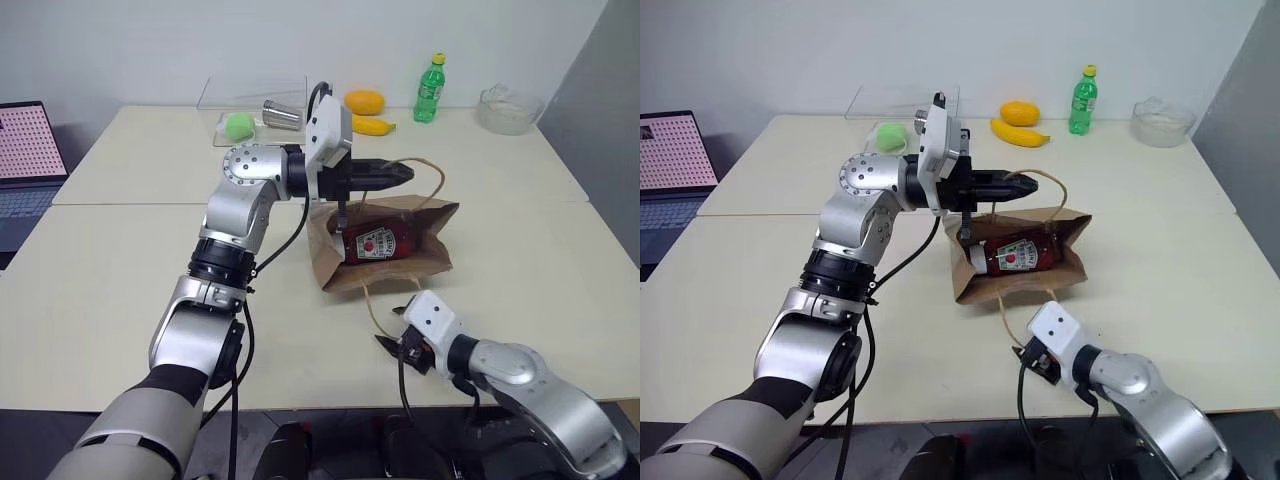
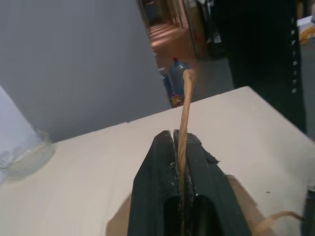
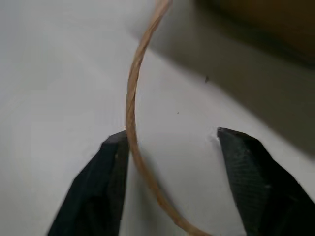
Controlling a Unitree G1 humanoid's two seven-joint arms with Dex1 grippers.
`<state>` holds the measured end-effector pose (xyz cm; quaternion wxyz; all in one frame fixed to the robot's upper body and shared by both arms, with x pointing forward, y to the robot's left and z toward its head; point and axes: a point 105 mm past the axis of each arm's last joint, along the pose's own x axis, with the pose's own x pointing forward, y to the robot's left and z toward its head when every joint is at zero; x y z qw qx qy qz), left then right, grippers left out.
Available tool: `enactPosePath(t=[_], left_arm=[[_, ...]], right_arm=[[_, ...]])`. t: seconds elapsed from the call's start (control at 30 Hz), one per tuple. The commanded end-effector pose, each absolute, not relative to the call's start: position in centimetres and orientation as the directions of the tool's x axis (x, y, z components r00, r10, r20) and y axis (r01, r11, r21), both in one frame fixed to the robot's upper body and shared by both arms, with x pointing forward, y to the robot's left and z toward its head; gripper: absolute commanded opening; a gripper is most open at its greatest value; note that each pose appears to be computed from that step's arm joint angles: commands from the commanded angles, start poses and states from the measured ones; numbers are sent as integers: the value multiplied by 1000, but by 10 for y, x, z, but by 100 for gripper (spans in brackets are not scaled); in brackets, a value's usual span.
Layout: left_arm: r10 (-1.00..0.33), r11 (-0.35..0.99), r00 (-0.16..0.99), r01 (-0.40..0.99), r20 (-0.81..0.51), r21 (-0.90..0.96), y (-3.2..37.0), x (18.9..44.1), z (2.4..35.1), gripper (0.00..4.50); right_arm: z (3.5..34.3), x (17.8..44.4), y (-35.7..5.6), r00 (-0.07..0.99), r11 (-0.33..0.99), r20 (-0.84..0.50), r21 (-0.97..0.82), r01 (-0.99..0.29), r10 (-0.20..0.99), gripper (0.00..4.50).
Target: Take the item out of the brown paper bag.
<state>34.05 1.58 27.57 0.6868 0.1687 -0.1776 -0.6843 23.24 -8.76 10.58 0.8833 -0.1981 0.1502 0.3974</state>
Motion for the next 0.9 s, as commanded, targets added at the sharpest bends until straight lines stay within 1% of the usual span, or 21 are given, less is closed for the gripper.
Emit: enactPosePath(t=[0.03,0.1,0.17,0.27,0.33,0.43,0.53,0.6,0.73,0.87,0.9], left_arm=[[-999,-24,-44,868,27,496,12,326,285,0],[-998,-30,-49,871,26,490,11,323,283,0],[-998,-38,-56,876,24,482,9,320,280,0],[-998,-44,-61,879,20,475,8,317,277,0],[-998,-45,-59,881,16,472,8,317,276,0],[-998,-49,-60,881,8,471,10,317,275,0],[-998,-46,-58,883,11,466,10,318,276,0],[-998,-44,-58,887,15,459,12,319,277,0],[-999,-3,-23,893,40,450,20,325,284,0],[-998,25,-3,892,61,450,22,328,290,0],[-998,28,-1,892,64,452,22,328,290,0]], right_arm=[[132,213,-86,611,562,-376,-242,-791,697,325],[138,206,-88,592,543,-375,-239,-805,714,325],[141,196,-92,523,484,-403,-202,-851,751,325],[145,182,-100,443,434,-433,-127,-892,785,325],[161,172,-102,412,435,-367,-22,-900,834,325],[176,167,-106,412,439,-336,4,-898,847,325],[185,183,-102,479,487,-309,-57,-872,822,325],[189,201,-98,532,522,-292,-117,-845,795,325],[187,248,-85,638,588,-291,-249,-770,713,325],[180,276,-76,681,592,-315,-339,-731,661,325],[178,281,-74,689,593,-318,-353,-723,651,344]])
